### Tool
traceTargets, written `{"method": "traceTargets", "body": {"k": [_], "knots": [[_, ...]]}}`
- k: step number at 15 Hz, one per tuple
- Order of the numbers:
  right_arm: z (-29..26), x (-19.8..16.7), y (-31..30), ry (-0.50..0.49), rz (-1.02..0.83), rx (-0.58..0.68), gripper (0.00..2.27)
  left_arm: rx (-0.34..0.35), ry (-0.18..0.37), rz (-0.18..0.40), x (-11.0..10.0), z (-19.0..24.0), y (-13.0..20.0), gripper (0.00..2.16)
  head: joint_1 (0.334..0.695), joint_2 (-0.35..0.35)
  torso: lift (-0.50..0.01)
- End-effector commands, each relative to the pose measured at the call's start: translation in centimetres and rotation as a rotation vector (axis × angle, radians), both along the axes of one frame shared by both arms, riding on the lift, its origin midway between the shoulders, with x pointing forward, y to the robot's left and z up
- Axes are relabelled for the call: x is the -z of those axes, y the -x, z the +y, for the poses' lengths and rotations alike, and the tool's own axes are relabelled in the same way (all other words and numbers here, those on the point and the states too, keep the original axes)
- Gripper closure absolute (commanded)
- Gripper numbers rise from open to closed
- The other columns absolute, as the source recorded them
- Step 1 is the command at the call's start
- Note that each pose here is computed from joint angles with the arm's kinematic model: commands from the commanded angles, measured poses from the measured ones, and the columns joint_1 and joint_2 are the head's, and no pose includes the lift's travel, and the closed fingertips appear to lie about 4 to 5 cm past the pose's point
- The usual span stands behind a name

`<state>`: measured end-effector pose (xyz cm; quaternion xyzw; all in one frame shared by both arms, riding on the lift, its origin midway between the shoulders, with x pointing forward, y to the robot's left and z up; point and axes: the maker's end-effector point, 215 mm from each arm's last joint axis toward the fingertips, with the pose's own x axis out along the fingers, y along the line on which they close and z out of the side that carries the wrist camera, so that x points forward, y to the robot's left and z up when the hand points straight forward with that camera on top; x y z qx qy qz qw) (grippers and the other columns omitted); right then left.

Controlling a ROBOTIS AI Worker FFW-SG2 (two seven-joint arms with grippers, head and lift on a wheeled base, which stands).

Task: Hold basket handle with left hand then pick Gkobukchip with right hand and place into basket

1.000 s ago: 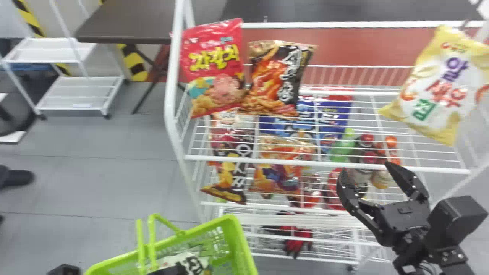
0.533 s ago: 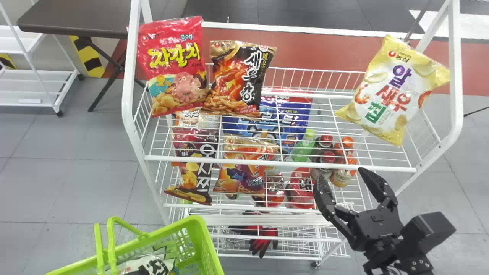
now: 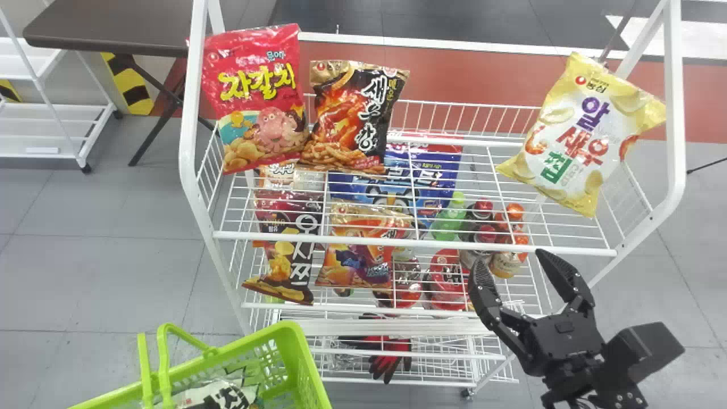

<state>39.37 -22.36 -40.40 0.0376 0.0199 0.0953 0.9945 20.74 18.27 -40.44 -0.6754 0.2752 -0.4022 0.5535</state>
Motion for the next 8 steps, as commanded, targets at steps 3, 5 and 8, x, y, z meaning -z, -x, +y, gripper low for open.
{"method": "traceTargets", "body": {"k": [3, 5, 8], "knots": [[-0.09, -0.20, 0.12, -0.002, -0.012, 0.004, 0.08, 0.000, 0.000, -0.002, -0.07, 0.01, -0.06, 2.15, 0.695, -0.084, 0.000], [-0.18, -0.30, 0.11, -0.001, -0.015, 0.006, 0.08, 0.000, 0.000, 0.000, -0.02, 0.02, -0.05, 2.15, 0.695, -0.084, 0.000], [-0.16, -0.39, 0.11, -0.001, -0.018, 0.005, 0.08, 0.000, 0.000, 0.001, 0.01, 0.02, 0.01, 2.15, 0.695, -0.084, 0.000]]}}
